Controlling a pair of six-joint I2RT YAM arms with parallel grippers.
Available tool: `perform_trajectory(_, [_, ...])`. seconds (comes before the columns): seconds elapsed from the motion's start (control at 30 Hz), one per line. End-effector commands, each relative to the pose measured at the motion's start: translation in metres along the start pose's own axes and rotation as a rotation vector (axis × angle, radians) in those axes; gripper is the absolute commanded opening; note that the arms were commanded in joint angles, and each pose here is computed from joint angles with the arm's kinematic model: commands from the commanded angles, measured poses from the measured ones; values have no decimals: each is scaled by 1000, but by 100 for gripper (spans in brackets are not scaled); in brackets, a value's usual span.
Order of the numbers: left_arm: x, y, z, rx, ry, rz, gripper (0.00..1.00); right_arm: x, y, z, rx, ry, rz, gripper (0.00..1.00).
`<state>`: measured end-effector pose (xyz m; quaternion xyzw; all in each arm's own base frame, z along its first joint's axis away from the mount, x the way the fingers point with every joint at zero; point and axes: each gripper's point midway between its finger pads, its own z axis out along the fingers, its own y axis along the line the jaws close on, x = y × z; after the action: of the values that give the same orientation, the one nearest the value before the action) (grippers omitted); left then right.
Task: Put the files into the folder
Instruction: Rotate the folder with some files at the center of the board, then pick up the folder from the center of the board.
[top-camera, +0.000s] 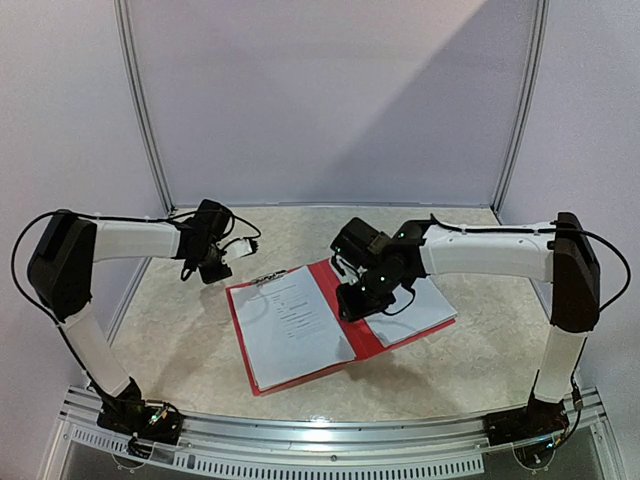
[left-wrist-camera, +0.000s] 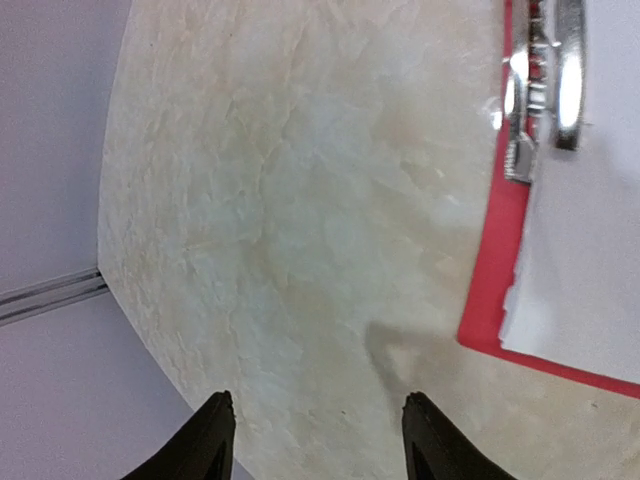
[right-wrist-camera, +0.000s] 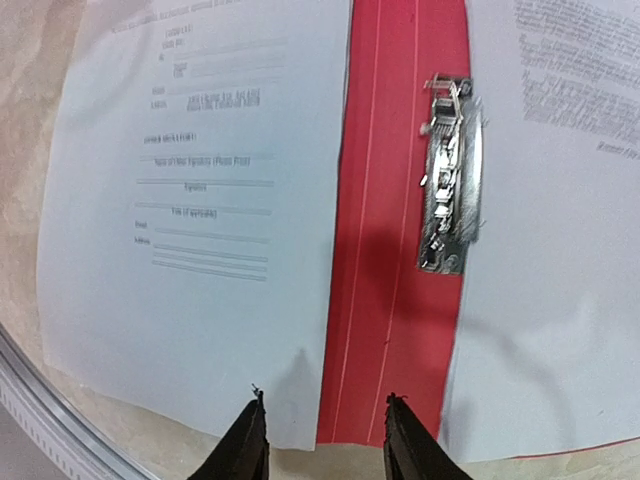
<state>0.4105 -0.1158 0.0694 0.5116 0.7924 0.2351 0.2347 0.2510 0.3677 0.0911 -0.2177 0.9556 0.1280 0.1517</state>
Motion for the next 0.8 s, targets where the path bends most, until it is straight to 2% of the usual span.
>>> perform_trajectory(0.0, [13, -41, -39, 231, -37, -138, 58, -36, -33, -1, 135, -51, 10, 34])
perform_trajectory(0.1, [22, -57, -57, 301, -44, -189, 59, -54, -28, 15, 153, -51, -49, 29])
perform_trajectory(0.3, [35, -67, -71, 335, -23, -192, 61, -70, -27, 52, 204, -23, -126, 25])
perform_trajectory(0.63, [28, -80, -77, 406, -57, -196, 62, -62, -46, 82, 312, 27, -160, 24])
perform_trajectory(0.77, [30, -83, -75, 409, -47, -190, 62, -57, -50, 87, 329, 50, -169, 20])
